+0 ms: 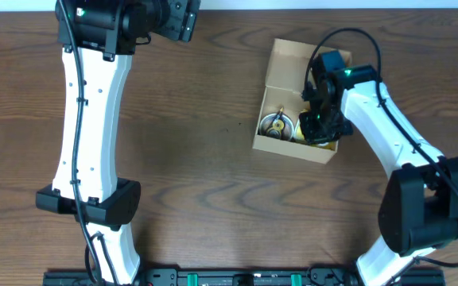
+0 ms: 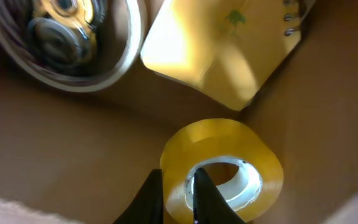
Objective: Pack container
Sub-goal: 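Carry yellow tape roll into the box and release it, then move right gripper back over the blue pen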
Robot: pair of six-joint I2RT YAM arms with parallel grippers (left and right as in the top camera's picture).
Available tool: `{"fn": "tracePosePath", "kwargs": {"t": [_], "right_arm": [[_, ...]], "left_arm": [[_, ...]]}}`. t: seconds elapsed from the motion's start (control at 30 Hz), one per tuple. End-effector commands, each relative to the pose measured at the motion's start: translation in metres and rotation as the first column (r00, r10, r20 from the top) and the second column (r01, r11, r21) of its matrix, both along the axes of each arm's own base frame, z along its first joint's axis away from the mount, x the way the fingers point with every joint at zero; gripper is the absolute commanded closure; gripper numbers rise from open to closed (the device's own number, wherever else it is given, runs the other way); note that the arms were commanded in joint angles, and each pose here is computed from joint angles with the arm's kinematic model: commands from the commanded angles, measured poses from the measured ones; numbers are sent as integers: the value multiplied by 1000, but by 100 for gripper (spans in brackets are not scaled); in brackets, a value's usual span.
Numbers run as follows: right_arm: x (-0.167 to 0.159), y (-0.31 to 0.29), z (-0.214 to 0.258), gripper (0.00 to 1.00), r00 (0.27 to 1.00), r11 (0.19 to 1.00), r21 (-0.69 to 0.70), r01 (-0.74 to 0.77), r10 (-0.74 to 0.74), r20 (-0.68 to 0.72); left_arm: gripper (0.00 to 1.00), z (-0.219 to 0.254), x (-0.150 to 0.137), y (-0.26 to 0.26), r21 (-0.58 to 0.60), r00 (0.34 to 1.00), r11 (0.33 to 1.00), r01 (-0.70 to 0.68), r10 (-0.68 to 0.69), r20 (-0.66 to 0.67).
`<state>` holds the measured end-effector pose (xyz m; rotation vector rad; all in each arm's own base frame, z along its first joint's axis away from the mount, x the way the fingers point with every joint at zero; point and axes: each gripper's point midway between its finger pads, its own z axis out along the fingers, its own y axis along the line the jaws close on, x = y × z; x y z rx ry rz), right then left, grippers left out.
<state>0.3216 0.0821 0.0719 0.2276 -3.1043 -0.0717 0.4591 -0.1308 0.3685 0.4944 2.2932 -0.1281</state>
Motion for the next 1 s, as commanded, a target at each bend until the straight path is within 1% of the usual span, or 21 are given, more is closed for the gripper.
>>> {"fn": "tracePosePath", "kwargs": {"t": [0.0, 0.13, 0.17, 0.2, 0.23, 0.27, 0.37, 0.43, 0.53, 0.63, 0.67, 0.7, 0.77, 0.8, 0.87, 0.9, 0.97], "right_arm": [[-3, 0, -2, 89, 1000, 1000, -2, 14, -14, -4], [-10, -11, -10, 88, 999, 998, -40, 44, -45, -30], [-11, -12, -12, 83, 998, 998, -39, 47, -48, -31], [-10, -11, -12, 65, 998, 998, -31, 47, -48, -28], [-7, -10, -12, 39, 999, 999, -29, 46, -47, -16], [-6, -10, -11, 31, 999, 999, -27, 46, -47, -13], [2, -8, -6, 32, 999, 999, -21, 47, -47, 12], [14, -6, 6, 38, 997, 999, -10, 50, -49, 54], [38, -7, 38, 43, 989, 998, 7, 62, -63, 135], [60, -30, 77, 38, 970, 993, -22, 118, -111, 217], [63, -41, 84, 34, 965, 990, -38, 137, -125, 231], [65, -55, 90, 25, 959, 984, -57, 167, -149, 241], [62, -82, 90, 17, 950, 970, -74, 231, -209, 231], [58, -99, 87, 17, 944, 959, -76, 272, -251, 215], [50, -124, 79, 23, 930, 938, -83, 335, -316, 189], [47, -134, 75, 24, 923, 930, -85, 358, -340, 179], [38, -151, 63, 24, 909, 910, -91, 403, -387, 154]], "left_arm": [[20, 11, -4, 4, -12, 1000, 1000, -4, 4, 22], [20, 10, -5, 4, -11, 1000, 1000, -3, 4, 20], [20, 11, -4, 4, -11, 1000, 1000, -3, 4, 20], [19, 11, -4, 4, -11, 1000, 1000, -3, 3, 21], [18, 11, -4, 4, -12, 1000, 1000, -3, 4, 23], [18, 11, -4, 3, -13, 1000, 1000, -3, 3, 25], [18, 12, -3, 3, -15, 1000, 1000, -2, 2, 29], [18, 12, -4, 1, -21, 1000, 1000, 6, -5, 26], [18, 12, -4, -1, -30, 1000, 999, 15, -15, 24], [18, 12, -5, -1, -31, 1000, 999, 17, -16, 23], [18, 12, -4, -1, -30, 1000, 999, 16, -16, 23], [18, 12, -4, -1, -30, 1000, 999, 16, -16, 23], [18, 12, -5, -1, -31, 1000, 999, 17, -16, 23], [18, 12, -5, -1, -31, 1000, 999, 17, -16, 23], [18, 12, -4, -1, -31, 1000, 999, 16, -16, 23], [18, 12, -4, -1, -31, 1000, 999, 17, -16, 23], [18, 12, -4, -1, -31, 1000, 999, 17, -16, 23]]}}
